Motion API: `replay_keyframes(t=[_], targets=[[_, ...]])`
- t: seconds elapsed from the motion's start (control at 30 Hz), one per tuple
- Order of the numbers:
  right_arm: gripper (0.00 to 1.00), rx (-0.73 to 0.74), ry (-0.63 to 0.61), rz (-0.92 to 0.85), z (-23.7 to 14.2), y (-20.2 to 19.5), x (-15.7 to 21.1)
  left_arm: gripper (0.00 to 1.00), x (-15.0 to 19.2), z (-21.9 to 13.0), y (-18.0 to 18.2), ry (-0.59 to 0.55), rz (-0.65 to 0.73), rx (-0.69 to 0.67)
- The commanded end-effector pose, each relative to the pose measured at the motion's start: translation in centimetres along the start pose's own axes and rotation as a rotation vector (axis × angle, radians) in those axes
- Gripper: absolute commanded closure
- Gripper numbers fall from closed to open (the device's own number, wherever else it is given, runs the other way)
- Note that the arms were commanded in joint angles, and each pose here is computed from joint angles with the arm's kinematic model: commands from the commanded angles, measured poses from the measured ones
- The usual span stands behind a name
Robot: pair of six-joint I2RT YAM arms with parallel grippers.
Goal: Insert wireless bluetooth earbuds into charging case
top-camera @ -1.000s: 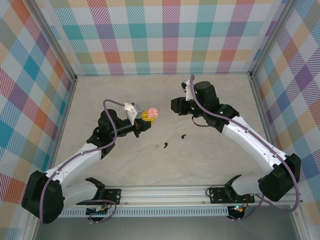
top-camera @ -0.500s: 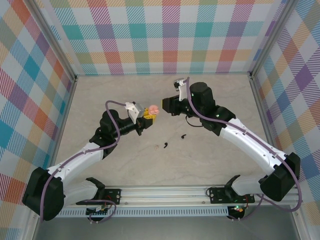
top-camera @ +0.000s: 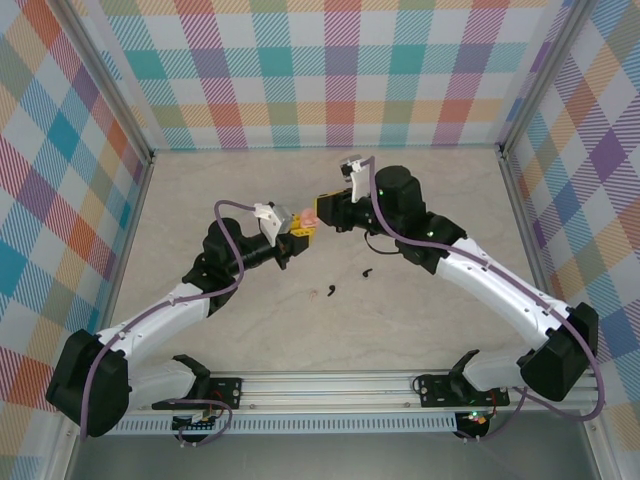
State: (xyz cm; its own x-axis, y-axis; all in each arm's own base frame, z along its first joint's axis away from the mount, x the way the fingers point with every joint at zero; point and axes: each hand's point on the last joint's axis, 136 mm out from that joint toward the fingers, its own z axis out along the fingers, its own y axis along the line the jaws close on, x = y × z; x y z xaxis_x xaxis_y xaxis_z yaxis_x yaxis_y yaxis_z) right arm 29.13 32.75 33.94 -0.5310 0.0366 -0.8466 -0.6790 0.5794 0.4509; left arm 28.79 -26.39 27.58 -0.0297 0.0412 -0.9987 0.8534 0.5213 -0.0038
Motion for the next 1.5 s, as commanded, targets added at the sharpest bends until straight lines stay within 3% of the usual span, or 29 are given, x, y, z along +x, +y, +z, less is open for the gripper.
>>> replay_keyframes(t=[0.0, 1.47], targets=[[0.75, -0.040, -0.031, -0.040, 0.3, 1.2, -1.0, 0.87, -3.4, 0.2, -0.4, -0.091, 0.043, 0.014], [0.75, 0.011, 0.046, -0.085, 1.8, 0.4, 1.2, 0.86, -3.5, 0.9, 0.0, -0.063, -0.037, 0.013]])
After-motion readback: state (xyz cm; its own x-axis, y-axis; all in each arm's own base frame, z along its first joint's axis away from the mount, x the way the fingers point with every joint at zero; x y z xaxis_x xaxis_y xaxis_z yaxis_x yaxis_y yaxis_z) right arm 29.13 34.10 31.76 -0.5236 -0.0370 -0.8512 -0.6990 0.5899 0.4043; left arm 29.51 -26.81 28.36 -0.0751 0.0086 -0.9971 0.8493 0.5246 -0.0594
